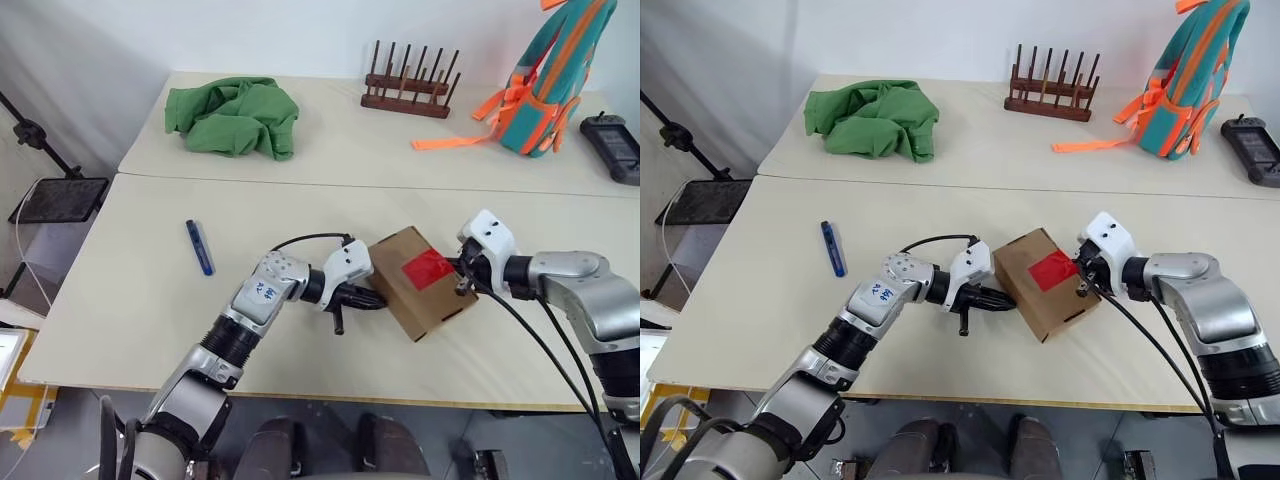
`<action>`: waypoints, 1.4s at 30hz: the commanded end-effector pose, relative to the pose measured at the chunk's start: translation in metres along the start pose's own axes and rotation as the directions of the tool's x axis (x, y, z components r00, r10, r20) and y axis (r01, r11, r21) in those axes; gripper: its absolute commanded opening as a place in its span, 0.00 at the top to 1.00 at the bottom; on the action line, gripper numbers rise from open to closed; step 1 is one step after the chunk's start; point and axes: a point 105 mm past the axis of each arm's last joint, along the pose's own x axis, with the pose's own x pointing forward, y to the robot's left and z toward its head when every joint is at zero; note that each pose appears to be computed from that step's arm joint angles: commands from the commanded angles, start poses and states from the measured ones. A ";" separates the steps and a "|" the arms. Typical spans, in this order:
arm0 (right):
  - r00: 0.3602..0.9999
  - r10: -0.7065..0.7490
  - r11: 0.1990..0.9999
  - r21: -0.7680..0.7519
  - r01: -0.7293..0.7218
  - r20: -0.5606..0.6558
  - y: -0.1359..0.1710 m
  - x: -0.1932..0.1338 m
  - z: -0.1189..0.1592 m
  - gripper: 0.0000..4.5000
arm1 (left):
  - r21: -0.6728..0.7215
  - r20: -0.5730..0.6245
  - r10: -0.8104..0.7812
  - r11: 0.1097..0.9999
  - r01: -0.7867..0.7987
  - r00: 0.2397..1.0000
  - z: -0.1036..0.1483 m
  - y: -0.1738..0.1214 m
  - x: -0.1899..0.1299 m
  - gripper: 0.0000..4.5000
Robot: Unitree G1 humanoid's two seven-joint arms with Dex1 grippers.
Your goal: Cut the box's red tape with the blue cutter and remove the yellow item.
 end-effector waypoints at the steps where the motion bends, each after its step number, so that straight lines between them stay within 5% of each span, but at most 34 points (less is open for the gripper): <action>1: 0.999 0.044 0.997 -0.061 -0.042 0.027 0.003 0.004 0.009 1.00 | 0.045 0.027 0.024 0.999 -0.025 0.999 0.014 0.000 -0.001 0.99; 6: 0.997 0.002 0.992 -0.127 0.008 0.078 -0.019 -0.019 0.012 1.00 | 0.107 0.137 0.101 0.988 -0.116 0.985 0.033 0.011 -0.038 0.99; 9: 0.990 0.095 0.982 -0.170 -0.077 0.104 -0.015 -0.052 0.014 0.92 | 0.112 0.261 0.158 0.975 -0.193 0.952 0.055 0.017 -0.071 0.80; 12: 0.986 0.097 0.973 -0.221 -0.065 0.137 -0.018 -0.080 0.015 0.69 | 0.093 0.345 0.228 0.957 -0.275 0.911 0.068 0.022 -0.109 0.57; 16: 0.948 0.129 0.959 -0.279 -0.045 0.292 -0.009 -0.105 0.028 0.40 | 0.056 0.277 0.396 0.903 -0.426 0.875 0.040 0.028 -0.164 0.30; 20: 0.844 0.221 0.962 -0.250 -0.107 0.489 0.026 -0.114 0.039 0.09 | -0.015 0.286 0.694 0.693 -0.721 0.661 -0.011 0.022 -0.257 0.02; 21: 0.809 0.229 0.959 -0.266 -0.094 0.541 0.034 -0.113 0.042 0.02 | -0.055 0.258 0.774 0.609 -0.791 0.578 -0.028 0.017 -0.282 0.00; 24: 0.770 0.228 0.964 -0.249 -0.093 0.596 0.056 -0.102 0.043 0.02 | -0.125 0.198 0.887 0.445 -0.887 0.418 -0.059 -0.014 -0.327 0.00; 31: 0.615 0.410 0.910 -0.348 -0.225 0.673 0.114 -0.078 0.058 0.01 | -0.151 -0.069 0.962 0.252 -0.956 0.264 -0.128 -0.096 -0.379 0.00; 37: 0.573 0.477 0.872 -0.439 -0.216 0.667 0.123 -0.080 0.064 0.01 | -0.192 0.009 0.982 0.188 -0.963 0.190 -0.107 -0.111 -0.357 0.00; 42: 0.605 0.460 0.881 -0.419 -0.220 0.650 0.114 -0.076 0.054 0.01 | -0.328 0.015 0.991 0.128 -0.936 0.130 -0.092 -0.078 -0.309 0.00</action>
